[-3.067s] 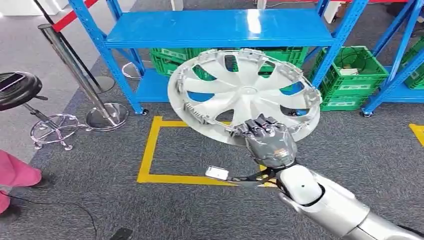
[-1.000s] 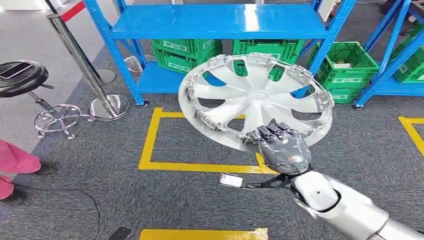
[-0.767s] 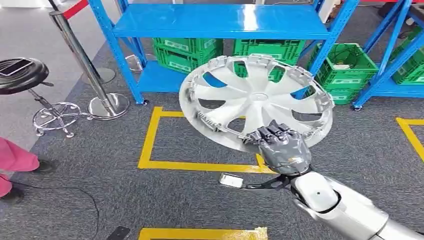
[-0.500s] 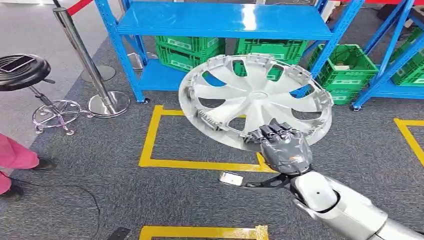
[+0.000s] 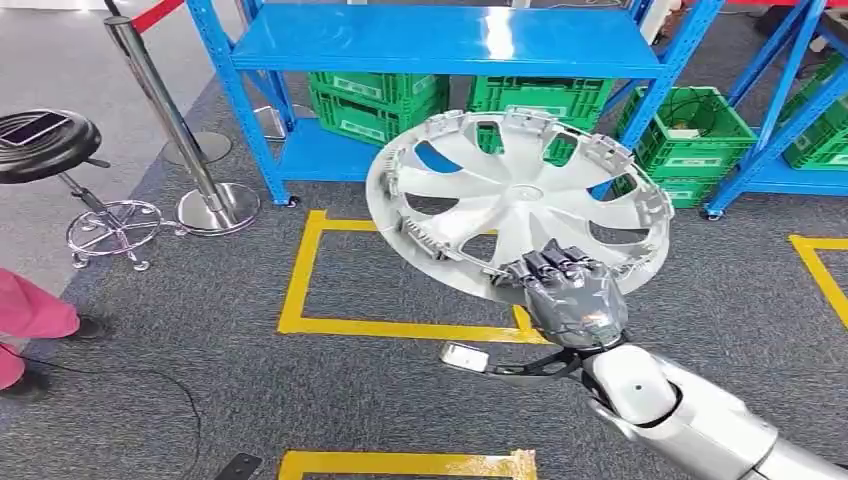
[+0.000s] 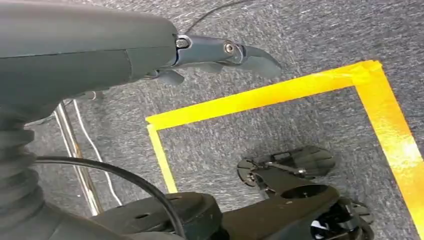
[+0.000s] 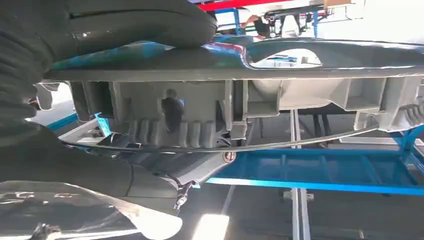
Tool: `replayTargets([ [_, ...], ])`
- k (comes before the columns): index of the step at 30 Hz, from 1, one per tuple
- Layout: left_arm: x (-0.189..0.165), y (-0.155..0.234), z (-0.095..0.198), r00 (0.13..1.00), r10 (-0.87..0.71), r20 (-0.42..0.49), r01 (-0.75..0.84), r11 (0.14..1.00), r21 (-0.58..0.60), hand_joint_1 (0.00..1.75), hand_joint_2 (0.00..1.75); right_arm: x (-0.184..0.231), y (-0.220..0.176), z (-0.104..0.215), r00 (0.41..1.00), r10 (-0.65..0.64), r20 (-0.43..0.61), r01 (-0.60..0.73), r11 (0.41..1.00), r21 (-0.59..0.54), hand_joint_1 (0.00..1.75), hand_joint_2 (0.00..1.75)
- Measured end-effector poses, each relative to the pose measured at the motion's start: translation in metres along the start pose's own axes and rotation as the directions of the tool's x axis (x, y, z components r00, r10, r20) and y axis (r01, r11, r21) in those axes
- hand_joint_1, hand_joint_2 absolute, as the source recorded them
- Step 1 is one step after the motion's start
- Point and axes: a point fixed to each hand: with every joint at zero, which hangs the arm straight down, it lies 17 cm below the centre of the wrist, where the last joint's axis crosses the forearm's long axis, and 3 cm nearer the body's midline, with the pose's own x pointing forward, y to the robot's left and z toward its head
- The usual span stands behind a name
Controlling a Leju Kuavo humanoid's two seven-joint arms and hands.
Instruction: Take the parts from the cabinet and place them on the table.
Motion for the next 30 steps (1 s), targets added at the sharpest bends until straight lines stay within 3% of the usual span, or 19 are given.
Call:
replayTargets([
  [30,-0.003,0.002,-0.001,0.999,-0.044,-0.02,0.044,0.999,0.009,0.0,1.75,-0.023,-0.009,0.031,0.999,-0.004,-0.053,0.005,1.0,0.005,1.75,1.75],
])
